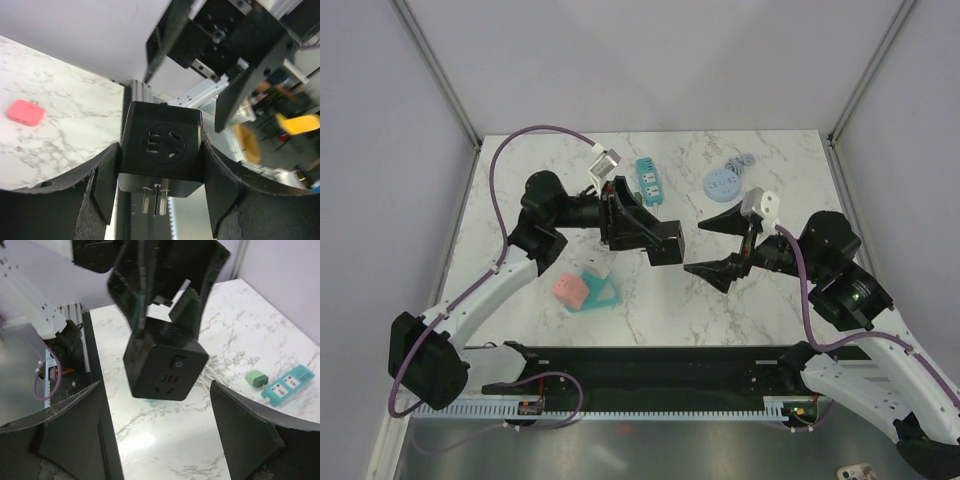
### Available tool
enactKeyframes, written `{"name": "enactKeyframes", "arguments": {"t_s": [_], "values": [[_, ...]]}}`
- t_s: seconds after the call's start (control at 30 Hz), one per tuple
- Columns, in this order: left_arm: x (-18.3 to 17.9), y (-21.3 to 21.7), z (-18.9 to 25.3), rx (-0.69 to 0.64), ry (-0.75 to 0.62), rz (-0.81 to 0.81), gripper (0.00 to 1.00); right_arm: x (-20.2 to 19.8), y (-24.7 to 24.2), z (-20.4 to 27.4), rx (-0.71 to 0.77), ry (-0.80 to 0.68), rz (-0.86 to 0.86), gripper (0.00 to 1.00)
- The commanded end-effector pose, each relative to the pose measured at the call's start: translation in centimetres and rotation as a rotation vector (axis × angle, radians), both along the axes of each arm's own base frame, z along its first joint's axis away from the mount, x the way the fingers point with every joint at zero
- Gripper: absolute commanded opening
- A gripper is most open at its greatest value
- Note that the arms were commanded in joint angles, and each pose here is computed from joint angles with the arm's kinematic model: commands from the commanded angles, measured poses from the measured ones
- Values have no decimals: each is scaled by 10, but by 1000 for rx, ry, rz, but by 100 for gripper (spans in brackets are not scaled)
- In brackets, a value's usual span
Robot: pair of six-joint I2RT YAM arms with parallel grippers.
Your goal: Insert the plug
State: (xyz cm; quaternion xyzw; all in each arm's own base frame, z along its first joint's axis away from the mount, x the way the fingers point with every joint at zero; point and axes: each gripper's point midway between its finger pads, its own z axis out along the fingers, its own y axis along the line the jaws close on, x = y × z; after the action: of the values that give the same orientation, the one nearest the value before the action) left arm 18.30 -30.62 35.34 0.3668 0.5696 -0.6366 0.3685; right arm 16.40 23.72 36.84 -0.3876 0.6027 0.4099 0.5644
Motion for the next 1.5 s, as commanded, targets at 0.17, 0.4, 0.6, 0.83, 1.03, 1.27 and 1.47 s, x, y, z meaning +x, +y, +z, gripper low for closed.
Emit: {"name": "enactKeyframes", "arguments": {"t_s": [0.17,0.4,0.6,0.83,1.03,1.27,1.47], "values": [[-3,15,19,-4,364,-141,2,-29,6,18,-93,-503,258,97],[-8,16,21,29,433,-194,2,-10,13,6,-147,-620,256,97],[-12,17,19,46,454,-216,2,-3,27,9,-121,-640,298,97],[-10,16,19,47,462,-217,2,-2,46,-2,-126,-635,349,97],[-6,14,16,46,472,-210,2,-1,61,-2,-112,-661,343,92],[-6,13,18,32,466,-209,24,1,68,-13,-108,-651,341,17],[-4,13,18,66,505,-223,79,2,62,-24,-100,-631,291,0]]}}
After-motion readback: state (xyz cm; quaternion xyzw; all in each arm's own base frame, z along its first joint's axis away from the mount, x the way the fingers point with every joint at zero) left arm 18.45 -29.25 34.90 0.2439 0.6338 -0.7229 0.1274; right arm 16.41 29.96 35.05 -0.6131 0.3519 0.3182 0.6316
